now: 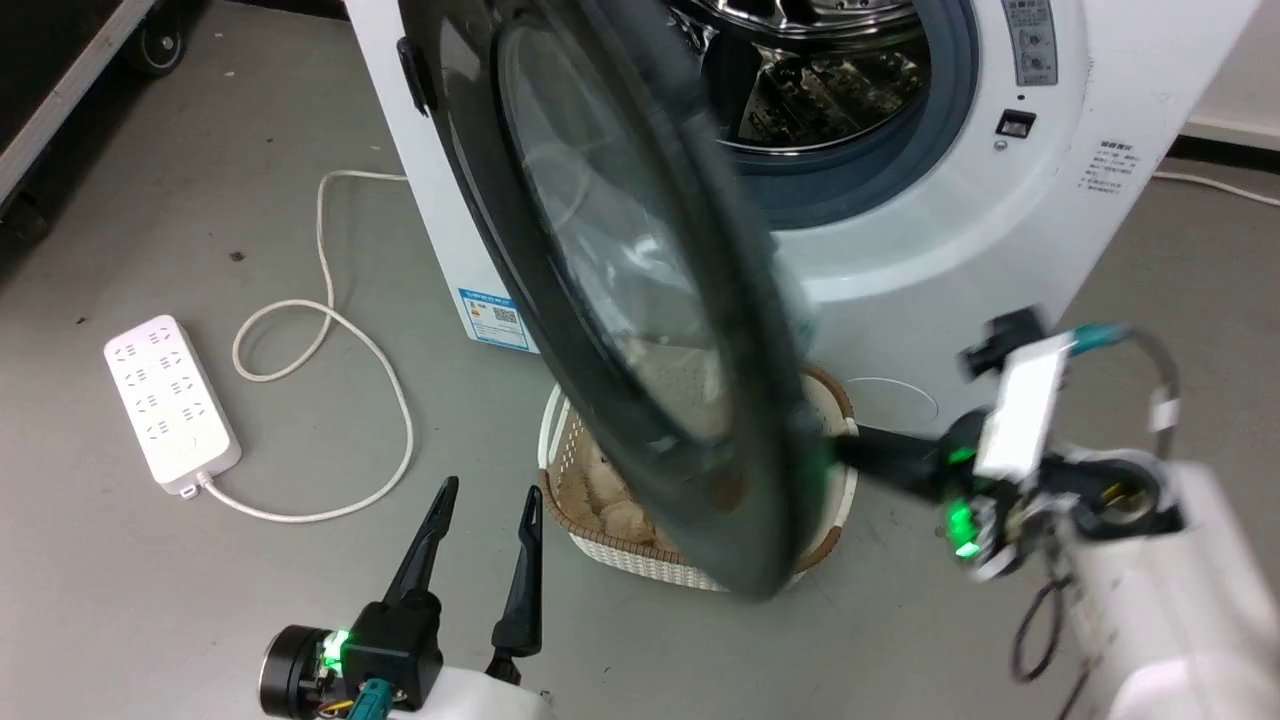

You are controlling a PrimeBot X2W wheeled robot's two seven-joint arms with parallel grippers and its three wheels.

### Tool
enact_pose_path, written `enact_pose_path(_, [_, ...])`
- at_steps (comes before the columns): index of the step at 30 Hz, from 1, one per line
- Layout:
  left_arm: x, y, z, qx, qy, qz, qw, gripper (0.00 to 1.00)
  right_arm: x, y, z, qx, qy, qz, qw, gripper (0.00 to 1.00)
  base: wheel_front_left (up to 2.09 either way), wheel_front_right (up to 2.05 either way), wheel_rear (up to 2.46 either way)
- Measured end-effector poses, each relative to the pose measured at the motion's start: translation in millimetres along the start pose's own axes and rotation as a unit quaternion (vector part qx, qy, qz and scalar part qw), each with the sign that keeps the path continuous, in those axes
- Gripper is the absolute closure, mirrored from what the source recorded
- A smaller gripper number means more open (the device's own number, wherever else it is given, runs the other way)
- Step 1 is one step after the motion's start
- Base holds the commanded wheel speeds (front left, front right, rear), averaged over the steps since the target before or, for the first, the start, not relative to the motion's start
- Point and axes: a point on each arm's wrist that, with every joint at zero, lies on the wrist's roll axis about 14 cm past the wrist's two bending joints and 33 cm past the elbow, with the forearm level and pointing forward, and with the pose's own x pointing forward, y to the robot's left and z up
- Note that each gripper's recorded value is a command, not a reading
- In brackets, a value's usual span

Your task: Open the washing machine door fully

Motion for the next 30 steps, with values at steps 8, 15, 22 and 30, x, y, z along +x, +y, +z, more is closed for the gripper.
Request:
enact_pose_path(8, [-4,4,0,-0.004,0.001,0.005,1.0,0.0,38,10,-64,-0.013,0.063,0.032,0.997,1.0,0.0,0.0,0.0])
enact_pose_path(15, [-7,10,1,-0.011,0.0,0.015,1.0,0.0,41,14,-61,-0.026,0.022,0.032,0.999,0.75,0.0,0.0,0.0])
enact_pose_path(22, [-4,14,9,-0.02,-0.014,0.02,1.0,0.0,-21,15,6,-0.138,-0.182,-0.026,0.973,0.0,0.0,0.0,0.0])
enact_pose_path(30, [1,9,21,-0.027,-0.035,0.007,0.999,0.0,-138,46,49,-0.442,-0.432,-0.143,0.773,0.0,0.0,0.0,0.0])
